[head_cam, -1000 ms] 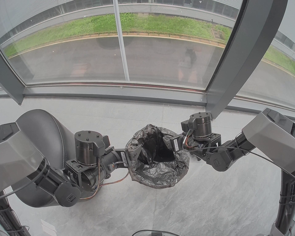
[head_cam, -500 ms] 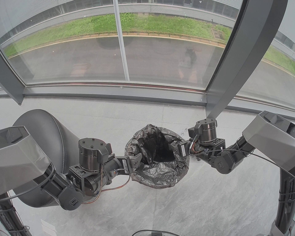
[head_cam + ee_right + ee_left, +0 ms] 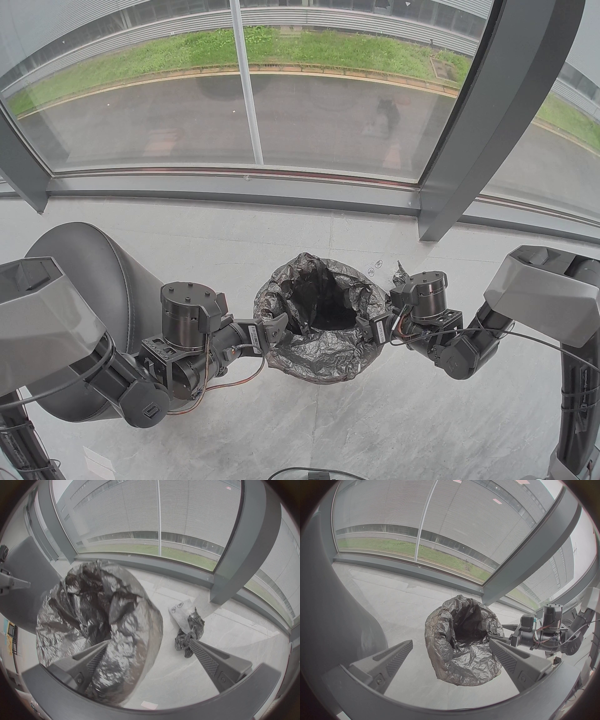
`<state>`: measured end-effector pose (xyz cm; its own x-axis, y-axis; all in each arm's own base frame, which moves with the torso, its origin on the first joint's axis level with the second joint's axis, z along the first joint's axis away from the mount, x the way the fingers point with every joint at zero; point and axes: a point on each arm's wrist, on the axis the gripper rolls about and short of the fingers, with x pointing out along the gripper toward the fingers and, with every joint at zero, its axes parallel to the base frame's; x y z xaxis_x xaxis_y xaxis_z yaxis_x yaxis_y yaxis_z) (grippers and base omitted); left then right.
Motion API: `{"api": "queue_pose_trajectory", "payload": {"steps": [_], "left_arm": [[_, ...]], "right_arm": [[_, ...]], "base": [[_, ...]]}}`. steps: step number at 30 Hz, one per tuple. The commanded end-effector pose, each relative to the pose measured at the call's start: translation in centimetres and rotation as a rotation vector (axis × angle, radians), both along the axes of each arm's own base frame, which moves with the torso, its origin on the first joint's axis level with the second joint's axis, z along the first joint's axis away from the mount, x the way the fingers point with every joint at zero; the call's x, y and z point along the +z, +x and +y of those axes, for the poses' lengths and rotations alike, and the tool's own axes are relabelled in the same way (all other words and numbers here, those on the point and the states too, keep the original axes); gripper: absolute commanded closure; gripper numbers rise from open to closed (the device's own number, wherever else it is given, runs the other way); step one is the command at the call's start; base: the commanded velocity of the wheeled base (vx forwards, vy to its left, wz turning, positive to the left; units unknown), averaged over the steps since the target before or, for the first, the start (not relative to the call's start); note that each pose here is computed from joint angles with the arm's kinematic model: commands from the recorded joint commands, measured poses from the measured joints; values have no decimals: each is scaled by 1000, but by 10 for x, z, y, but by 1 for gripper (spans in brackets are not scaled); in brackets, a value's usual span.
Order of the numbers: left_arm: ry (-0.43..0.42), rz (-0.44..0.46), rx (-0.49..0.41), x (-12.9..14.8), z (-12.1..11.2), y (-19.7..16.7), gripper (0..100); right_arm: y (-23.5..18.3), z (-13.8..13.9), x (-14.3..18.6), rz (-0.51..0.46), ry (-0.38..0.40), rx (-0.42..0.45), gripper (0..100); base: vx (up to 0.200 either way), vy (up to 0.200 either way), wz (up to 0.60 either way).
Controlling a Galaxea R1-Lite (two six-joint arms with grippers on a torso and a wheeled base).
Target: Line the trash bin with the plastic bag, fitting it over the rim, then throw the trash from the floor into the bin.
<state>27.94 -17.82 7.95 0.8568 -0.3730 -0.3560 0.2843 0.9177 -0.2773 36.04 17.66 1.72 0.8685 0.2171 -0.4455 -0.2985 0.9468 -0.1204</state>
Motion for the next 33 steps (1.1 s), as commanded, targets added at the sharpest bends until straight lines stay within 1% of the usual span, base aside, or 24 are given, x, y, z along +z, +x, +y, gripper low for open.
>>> {"api": "queue_pose_trajectory", "payload": {"steps": [1,7,16,20,24,25,26,27,31,32,33], "left_arm": [[3,5,1,-2,0,1,0],[2,4,0,-2,-1,1,0],[1,4,2,-2,0,1,0],[-1,3,3,-1,0,1,0],[-10,-1,3,2,1,-1,0],[-10,-3,4,2,1,-1,0],[-7,-1,4,2,2,-2,0],[-7,-1,5,2,2,-2,0],[-1,-1,3,1,1,-3,0],[-2,-2,3,1,1,-3,0],[-3,-4,3,1,1,-3,0]], "right_arm": [[1,-3,-17,39,-21,-7,0],[5,-5,-20,37,-23,-15,0],[8,-2,-8,0,-7,-11,0],[5,-1,12,-37,15,-6,0],[-14,5,41,-83,42,23,0],[-16,5,43,-84,44,24,0],[-22,3,54,-100,65,26,0],[-24,2,58,-103,81,20,0],[-23,-7,70,-104,213,-50,0],[-20,-12,70,-108,230,-72,0],[-17,-20,70,-109,232,-95,0]], "base": [[0,0,0],[0,0,0],[0,0,0],[0,0,0],[0,0,0],[0,0,0],[0,0,0],[0,0,0],[0,0,0],[0,0,0],[0,0,0]]}}
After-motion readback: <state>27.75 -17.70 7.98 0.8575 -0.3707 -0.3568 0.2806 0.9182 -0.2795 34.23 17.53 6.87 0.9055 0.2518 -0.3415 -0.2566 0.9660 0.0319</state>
